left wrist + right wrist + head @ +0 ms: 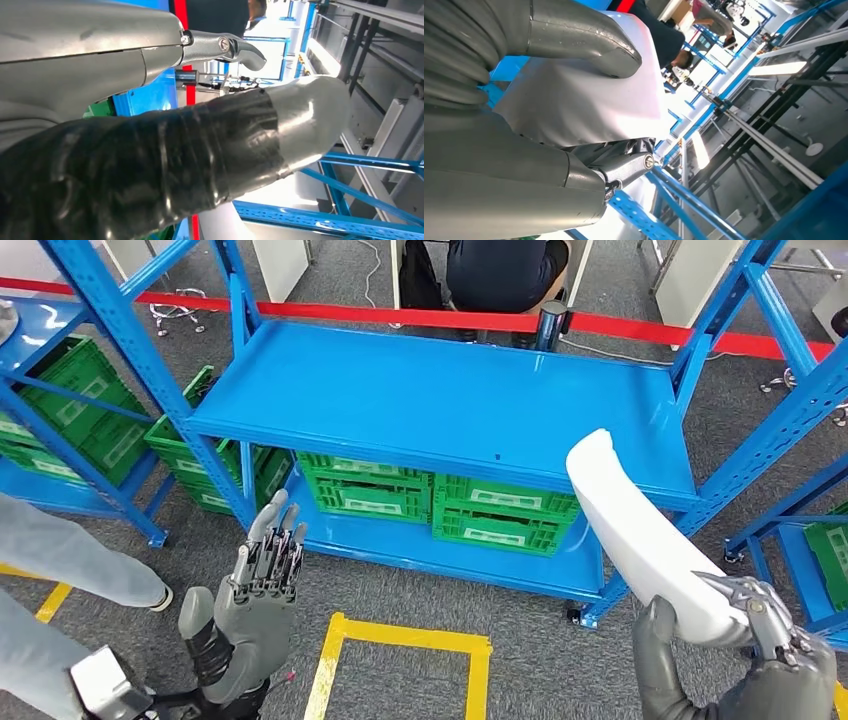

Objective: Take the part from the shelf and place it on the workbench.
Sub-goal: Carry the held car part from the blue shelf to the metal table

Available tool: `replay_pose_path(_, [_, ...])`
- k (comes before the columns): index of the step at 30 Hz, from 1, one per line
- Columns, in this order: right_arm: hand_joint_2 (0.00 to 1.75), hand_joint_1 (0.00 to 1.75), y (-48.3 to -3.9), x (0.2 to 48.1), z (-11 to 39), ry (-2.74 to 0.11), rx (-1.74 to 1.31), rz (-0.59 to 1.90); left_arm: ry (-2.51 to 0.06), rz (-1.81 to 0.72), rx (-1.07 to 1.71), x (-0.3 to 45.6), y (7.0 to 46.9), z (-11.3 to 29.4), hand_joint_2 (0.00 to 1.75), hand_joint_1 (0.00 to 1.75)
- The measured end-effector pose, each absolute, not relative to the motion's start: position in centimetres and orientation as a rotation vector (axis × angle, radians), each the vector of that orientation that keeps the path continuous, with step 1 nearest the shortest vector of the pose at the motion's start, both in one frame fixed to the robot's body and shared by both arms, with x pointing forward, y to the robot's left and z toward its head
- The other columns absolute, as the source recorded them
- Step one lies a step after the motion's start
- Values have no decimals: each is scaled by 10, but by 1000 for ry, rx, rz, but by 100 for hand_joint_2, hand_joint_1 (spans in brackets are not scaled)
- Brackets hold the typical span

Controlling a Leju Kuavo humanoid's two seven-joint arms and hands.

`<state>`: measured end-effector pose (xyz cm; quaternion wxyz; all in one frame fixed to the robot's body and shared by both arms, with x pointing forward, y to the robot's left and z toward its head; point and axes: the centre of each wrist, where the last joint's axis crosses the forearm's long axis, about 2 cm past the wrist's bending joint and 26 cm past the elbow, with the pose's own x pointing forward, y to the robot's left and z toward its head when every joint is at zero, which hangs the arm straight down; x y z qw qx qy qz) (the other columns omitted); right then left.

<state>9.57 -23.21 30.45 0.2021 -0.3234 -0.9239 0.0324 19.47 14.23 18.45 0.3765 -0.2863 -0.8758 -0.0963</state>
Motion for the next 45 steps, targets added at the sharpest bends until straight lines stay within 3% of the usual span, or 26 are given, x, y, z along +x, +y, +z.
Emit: replay_pose_path(45, [175, 175, -238, 101, 304, -2615, -805, 111, -2269, -217, -693, 196, 148, 188, 0, 0])
